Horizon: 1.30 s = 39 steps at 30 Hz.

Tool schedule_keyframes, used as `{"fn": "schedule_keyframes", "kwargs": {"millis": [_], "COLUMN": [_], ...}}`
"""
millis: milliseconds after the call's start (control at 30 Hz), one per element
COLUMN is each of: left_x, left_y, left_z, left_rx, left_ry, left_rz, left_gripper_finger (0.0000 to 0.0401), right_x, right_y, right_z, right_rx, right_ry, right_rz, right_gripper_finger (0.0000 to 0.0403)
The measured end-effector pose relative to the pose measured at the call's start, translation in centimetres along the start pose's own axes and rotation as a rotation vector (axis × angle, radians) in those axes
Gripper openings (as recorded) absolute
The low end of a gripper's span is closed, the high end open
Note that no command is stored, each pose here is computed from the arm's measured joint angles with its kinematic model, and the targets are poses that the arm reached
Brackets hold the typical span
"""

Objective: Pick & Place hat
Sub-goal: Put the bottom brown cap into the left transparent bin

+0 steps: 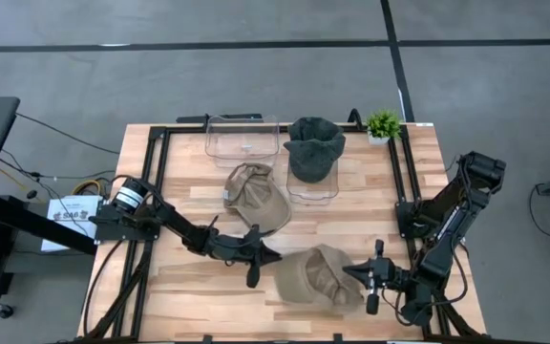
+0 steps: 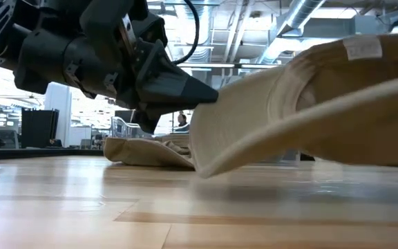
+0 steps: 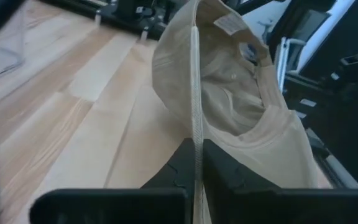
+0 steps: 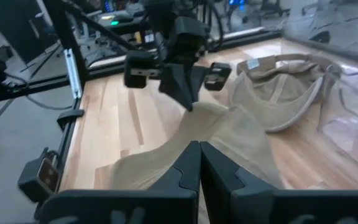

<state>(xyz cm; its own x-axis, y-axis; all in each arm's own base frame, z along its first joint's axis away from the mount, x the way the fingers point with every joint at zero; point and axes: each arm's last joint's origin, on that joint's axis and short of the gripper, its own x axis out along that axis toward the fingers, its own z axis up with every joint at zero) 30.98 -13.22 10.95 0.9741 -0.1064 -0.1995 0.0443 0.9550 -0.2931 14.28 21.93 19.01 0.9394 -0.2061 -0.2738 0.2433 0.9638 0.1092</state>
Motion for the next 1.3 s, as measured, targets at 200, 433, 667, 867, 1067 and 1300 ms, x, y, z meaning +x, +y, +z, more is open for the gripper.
{"fn": "schedule_keyframes", "kwargs": {"millis": [200, 433, 667, 867, 1067, 1300], "left_x": [-0.2, -1.0, -4.9, -9.1, -11.7, -11.3], "left_y": [-0.5, -1.9, -4.4, -5.3, -5.3, -4.3], "left_z": [-0.1, 0.4, 2.8, 4.9, 6.4, 6.4], "left_rx": [0.009, 0.028, 0.057, 0.070, 0.074, 0.103], "left_ry": [-0.013, -0.017, -0.080, -0.142, -0.231, -0.224], "left_rz": [0.000, -0.038, -0.122, -0.066, -0.004, 0.073], "left_gripper_finger": [0.0013, 0.0015, 0.0014, 0.0013, 0.0012, 0.0013], "right_x": [0.6, 1.5, 2.4, 3.7, 6.1, 9.0], "right_y": [0.1, -0.4, -0.8, -1.6, -3.0, -4.0], "right_z": [-0.6, -0.3, 0.0, 0.6, 1.5, 3.3], "right_rx": [-0.024, -0.044, -0.075, -0.115, -0.079, -0.013], "right_ry": [-0.053, -0.110, -0.110, -0.148, -0.144, -0.132], "right_rz": [-0.064, -0.143, -0.186, -0.281, -0.379, -0.415], "right_gripper_finger": [0.0000, 0.0000, 0.0000, 0.0000, 0.0000, 0.0000]}}
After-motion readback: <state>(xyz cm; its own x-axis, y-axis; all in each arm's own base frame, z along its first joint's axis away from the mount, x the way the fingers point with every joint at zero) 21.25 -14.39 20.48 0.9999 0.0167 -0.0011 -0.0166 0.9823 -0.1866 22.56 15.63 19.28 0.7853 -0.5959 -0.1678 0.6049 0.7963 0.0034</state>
